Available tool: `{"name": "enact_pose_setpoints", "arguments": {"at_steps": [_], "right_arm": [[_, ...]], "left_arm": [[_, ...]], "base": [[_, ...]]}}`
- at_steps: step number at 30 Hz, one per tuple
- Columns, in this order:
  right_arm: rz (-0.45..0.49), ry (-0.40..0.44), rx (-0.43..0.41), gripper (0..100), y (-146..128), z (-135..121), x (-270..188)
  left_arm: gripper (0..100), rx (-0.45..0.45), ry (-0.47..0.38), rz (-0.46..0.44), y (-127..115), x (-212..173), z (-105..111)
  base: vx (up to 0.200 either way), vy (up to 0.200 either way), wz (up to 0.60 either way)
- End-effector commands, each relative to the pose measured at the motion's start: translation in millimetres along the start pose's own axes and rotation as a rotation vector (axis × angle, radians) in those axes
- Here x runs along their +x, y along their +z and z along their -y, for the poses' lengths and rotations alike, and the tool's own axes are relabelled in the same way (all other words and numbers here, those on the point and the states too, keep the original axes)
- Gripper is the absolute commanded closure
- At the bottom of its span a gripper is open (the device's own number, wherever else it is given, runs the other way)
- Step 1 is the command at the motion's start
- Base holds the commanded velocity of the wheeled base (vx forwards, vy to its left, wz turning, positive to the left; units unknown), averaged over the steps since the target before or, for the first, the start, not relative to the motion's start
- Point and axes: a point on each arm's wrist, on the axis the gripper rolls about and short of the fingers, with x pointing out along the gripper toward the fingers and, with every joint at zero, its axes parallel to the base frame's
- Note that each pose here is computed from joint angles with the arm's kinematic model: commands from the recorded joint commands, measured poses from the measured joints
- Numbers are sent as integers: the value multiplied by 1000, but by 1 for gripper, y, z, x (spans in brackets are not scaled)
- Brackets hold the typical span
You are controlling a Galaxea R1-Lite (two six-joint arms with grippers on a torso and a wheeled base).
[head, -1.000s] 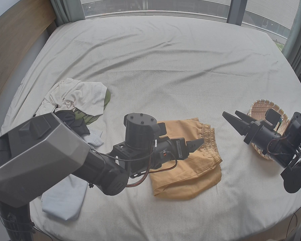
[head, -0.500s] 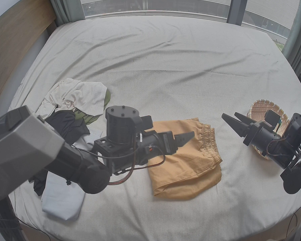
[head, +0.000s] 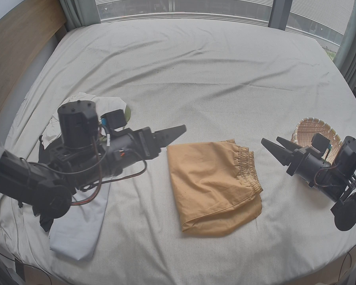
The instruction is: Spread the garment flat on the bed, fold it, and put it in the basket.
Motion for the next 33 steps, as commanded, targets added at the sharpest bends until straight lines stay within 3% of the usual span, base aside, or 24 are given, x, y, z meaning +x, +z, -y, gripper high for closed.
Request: {"name": "enact_pose_setpoints", "arguments": {"at_steps": [1,10,15,25,33], "right_arm": [[-44,-15,15,0,-12,4,0],[-128,-51,43,0,-35,15,4],[-200,-79,69,0,-52,19,-1],[-366,-132,93,0,-89,28,-13],[-396,-146,102,0,-101,31,-9]], "left_arm": [[0,7,39,36,-3,-48,-22],[0,37,58,73,-16,-57,-55],[0,36,152,12,-38,-57,-91],[0,52,111,17,-58,-46,-104],[0,52,98,10,-60,-45,-100]], "base": [[0,0,0],[0,0,0],[0,0,0],[0,0,0],[0,0,0]]}}
